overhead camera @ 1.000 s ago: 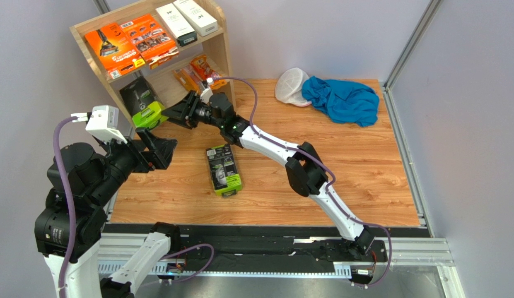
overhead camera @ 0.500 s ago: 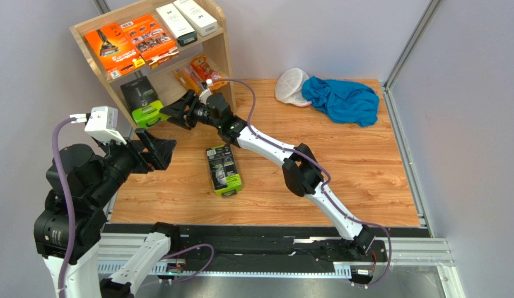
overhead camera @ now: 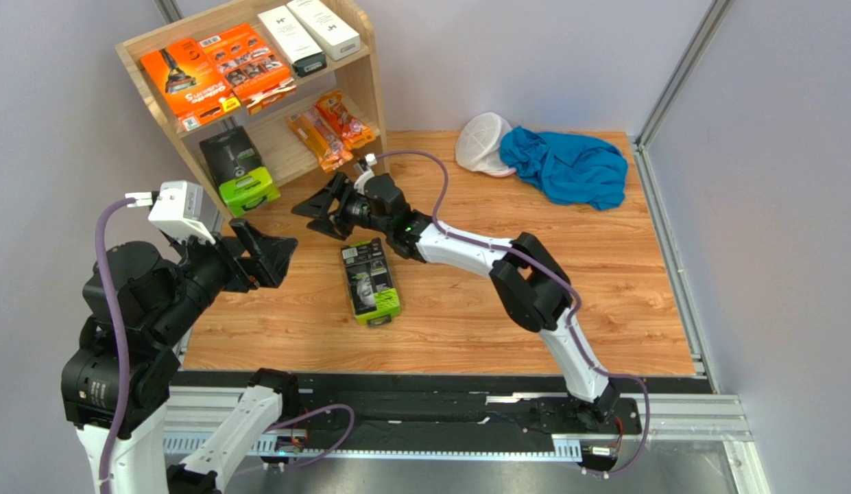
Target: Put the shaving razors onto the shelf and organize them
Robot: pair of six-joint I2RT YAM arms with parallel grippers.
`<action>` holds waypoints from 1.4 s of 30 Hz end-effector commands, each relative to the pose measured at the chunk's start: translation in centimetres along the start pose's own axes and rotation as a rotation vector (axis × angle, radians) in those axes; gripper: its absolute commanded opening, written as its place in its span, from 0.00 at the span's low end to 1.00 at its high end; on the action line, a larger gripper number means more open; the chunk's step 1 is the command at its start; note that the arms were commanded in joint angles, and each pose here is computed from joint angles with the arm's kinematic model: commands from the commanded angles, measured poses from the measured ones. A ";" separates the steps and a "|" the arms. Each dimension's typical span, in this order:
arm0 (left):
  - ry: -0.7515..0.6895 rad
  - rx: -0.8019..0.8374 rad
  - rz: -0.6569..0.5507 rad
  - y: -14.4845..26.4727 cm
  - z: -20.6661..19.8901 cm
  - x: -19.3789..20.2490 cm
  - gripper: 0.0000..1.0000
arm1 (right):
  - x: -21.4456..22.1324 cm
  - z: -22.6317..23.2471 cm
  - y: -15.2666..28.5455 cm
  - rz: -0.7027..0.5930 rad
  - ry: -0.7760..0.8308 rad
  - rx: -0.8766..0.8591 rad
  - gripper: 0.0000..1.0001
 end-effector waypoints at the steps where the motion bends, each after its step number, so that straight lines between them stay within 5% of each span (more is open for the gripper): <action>1: 0.028 0.075 0.045 -0.8 -0.2 1.6 0.98 | 1.3 5.8 4.6 -0.021 0.119 -0.130 0.70; 11: 0.257 0.115 0.263 -5.8 1.2 10.1 0.99 | 4.2 -0.3 14.1 -0.039 0.181 0.187 0.70; 17: 0.391 0.007 0.410 -10.1 3.1 15.9 0.97 | 4.2 -4.3 17.2 -0.073 0.233 0.404 0.71; 29: 0.537 -0.159 0.561 -18.0 5.8 22.5 0.93 | 2.0 -9.1 14.7 -0.066 0.241 0.573 0.70; 42: 0.483 -0.111 0.667 -25.1 6.5 24.3 0.84 | 2.4 -10.4 12.9 0.021 0.137 0.486 0.57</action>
Point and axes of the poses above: each gripper's point midway between its finger pads, its own y axis back along the fingers, its own z axis along the line the jaws close on, x = y × z, the point moved 10 cm from there along y, back along the fingers, and after that the axes turned 5 degrees about -y, right-handed, at the moved point
